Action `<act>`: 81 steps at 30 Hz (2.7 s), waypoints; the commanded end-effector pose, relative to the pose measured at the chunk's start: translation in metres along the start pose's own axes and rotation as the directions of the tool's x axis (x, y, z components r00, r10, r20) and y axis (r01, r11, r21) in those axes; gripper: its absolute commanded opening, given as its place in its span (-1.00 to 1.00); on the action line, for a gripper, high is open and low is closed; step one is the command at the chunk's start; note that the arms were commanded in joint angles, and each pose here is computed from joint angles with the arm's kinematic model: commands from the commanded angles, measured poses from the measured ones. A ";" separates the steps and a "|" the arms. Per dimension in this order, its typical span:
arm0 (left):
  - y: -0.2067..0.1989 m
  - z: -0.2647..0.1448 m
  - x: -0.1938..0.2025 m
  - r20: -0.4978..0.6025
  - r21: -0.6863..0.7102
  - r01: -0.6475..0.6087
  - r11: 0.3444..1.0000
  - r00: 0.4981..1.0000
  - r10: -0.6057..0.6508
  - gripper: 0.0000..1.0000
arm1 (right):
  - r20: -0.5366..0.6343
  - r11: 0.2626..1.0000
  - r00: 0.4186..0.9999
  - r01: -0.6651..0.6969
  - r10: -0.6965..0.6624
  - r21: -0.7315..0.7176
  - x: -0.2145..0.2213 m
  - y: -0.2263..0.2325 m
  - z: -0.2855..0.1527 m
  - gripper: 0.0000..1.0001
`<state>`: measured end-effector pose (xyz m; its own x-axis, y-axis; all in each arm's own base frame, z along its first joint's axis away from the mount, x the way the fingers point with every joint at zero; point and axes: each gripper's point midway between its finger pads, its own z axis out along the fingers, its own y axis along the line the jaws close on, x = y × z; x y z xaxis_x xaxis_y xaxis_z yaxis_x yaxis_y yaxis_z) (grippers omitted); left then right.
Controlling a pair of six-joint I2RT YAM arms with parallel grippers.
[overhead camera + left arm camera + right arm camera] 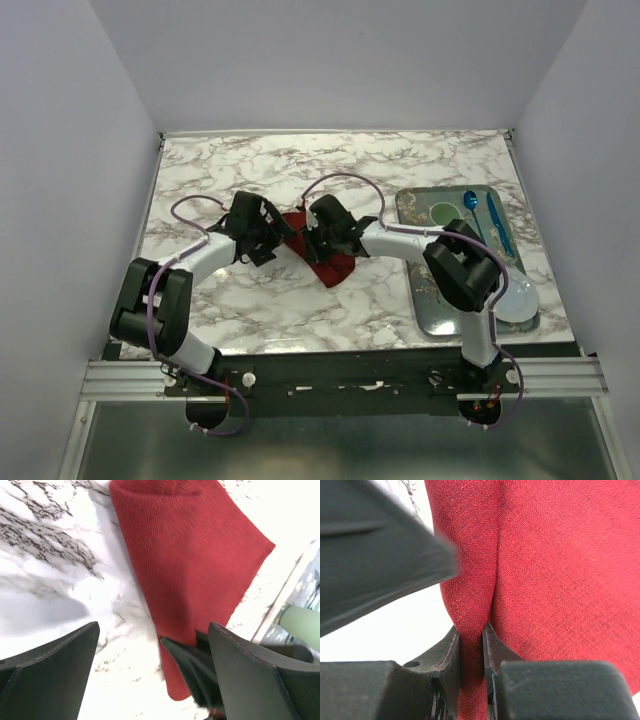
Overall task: Fold the napkin, place the utensils inside, and roll it up
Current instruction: Roll the napkin with the utensil
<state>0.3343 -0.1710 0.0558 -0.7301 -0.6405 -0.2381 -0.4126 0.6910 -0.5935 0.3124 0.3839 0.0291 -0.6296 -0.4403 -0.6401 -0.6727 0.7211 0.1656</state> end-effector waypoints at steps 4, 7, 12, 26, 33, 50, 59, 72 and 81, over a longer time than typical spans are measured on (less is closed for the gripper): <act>-0.010 -0.031 -0.019 0.100 0.001 -0.079 0.997 0.992 0.079 0.97 | -0.165 0.911 0.969 -0.230 0.183 -0.344 0.031 0.025 0.013 -0.83; -0.007 -0.028 -0.012 0.075 0.009 -0.069 0.998 0.995 0.068 0.97 | -0.190 0.887 0.959 -0.269 0.210 -0.376 0.032 0.025 0.013 -0.83; -0.002 -0.022 -0.003 0.048 0.019 -0.054 0.998 0.997 0.053 0.97 | -0.223 0.862 0.943 -0.320 0.248 -0.393 0.038 0.022 0.016 -0.83; 0.018 0.017 0.006 -0.014 -0.066 0.027 0.997 0.999 -0.028 0.69 | -0.253 0.814 0.925 -0.371 0.282 -0.448 0.041 0.024 0.015 -0.81; 0.029 0.031 0.004 0.004 -0.092 0.018 0.996 1.000 -0.018 0.02 | -0.227 0.831 0.940 -0.333 0.255 -0.445 0.039 0.021 0.011 -0.70; 0.022 0.013 0.009 -0.007 -0.049 0.028 0.998 1.000 -0.029 -0.21 | -0.016 0.991 0.998 0.058 -0.056 0.117 -0.002 0.004 -0.031 0.53; 0.016 0.013 0.016 -0.046 -0.028 0.064 0.998 0.997 -0.066 -0.21 | -0.017 0.925 0.974 0.221 -0.226 0.308 -0.012 0.016 -0.014 0.68; 0.014 0.008 0.018 -0.055 -0.016 0.073 0.997 0.996 -0.074 -0.19 | -0.059 0.906 0.977 0.212 -0.205 0.365 0.012 0.011 0.001 0.08; 0.017 -0.012 -0.002 0.045 -0.027 0.027 0.999 0.999 -0.026 0.69 | -0.026 0.985 0.997 0.080 -0.077 0.154 0.016 0.013 -0.003 -0.77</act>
<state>0.3271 -0.1712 0.0459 -0.7097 -0.6769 -0.1953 -0.4582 0.6541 -0.6019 0.2975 0.3925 0.0292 -0.5106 -0.5600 -0.6525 -0.6316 0.7592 -0.1573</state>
